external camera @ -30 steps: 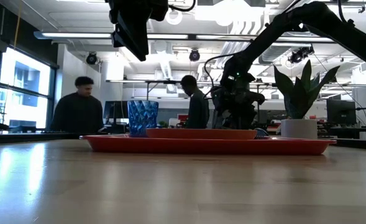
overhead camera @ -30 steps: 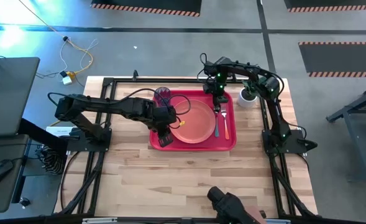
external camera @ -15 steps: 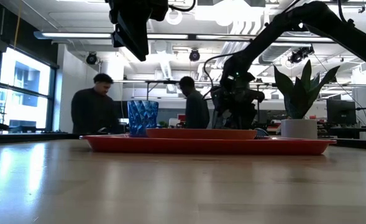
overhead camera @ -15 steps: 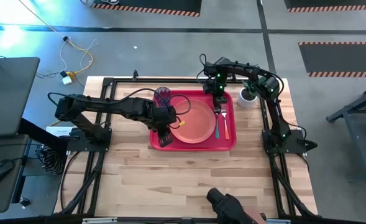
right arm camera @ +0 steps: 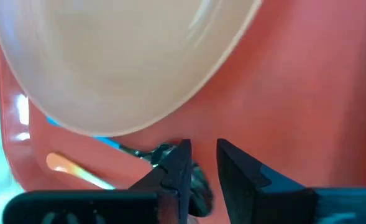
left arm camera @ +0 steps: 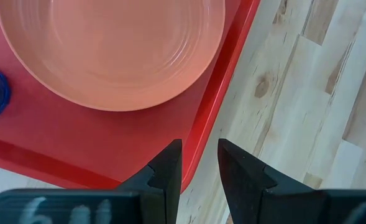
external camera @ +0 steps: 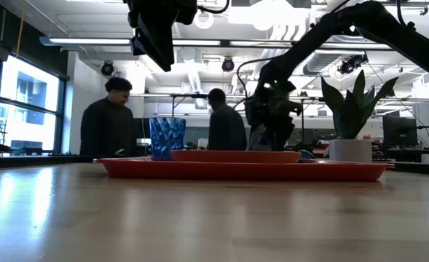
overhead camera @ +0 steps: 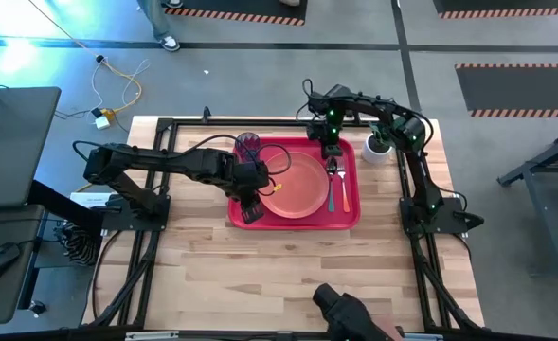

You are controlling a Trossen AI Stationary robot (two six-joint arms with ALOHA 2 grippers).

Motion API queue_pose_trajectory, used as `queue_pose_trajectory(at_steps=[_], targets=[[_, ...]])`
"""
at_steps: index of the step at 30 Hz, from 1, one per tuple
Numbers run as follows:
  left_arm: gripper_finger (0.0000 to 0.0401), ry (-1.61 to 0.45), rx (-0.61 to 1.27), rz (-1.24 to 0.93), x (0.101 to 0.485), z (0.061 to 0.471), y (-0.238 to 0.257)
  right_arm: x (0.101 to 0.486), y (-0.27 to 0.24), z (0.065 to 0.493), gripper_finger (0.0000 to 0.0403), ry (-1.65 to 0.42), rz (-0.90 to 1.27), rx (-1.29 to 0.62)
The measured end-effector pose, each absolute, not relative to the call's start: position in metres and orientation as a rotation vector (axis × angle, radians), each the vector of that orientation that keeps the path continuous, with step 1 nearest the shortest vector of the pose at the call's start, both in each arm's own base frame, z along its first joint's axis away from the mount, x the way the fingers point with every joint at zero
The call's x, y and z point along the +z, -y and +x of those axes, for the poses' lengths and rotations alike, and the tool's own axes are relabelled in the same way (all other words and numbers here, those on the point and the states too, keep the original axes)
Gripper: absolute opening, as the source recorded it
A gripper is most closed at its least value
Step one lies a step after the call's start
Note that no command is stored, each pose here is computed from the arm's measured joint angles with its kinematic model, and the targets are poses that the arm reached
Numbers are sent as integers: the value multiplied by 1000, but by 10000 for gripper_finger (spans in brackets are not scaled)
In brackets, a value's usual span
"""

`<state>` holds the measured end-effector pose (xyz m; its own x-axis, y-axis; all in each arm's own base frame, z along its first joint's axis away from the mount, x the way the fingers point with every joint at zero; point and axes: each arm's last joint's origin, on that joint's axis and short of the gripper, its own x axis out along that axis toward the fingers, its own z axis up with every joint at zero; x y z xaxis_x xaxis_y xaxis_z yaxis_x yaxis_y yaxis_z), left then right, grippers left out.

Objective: Pick and place plate/cup/fork/spoon on tray
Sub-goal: Adjust the orange plate on the red serving tray

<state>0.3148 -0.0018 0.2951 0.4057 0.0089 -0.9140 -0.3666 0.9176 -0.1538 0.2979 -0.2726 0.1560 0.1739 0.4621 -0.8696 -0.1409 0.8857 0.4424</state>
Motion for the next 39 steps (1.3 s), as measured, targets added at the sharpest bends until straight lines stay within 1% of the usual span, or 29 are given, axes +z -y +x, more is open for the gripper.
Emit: queue_pose_trajectory(at_steps=[5, 11, 15, 19, 22, 26, 31, 39], targets=[[92, -1135, 243, -357, 295, 315, 2, 180, 283, 308, 67, -1285, 243, 370], [92, -1135, 240, -353, 295, 315, 2, 215, 290, 315, 67, -1258, 250, 287], [92, -1135, 240, -351, 295, 315, 2, 231, 290, 317, 67, -1234, 298, 269], [92, -1135, 241, -351, 295, 315, 2, 232, 286, 314, 67, -1277, 420, 235], [92, -1148, 246, -348, 295, 314, 2, 228, 277, 308, 67, -1341, 558, 264], [92, -1206, 254, -336, 293, 308, 1, 226, 263, 308, 67, -1379, 626, 251], [92, -1252, 269, -280, 298, 296, -2, 235, 239, 315, 67, -1413, 664, 234], [92, -1158, 231, -222, 326, 271, -7, 269, 192, 330, 67, -1411, 607, 223]])
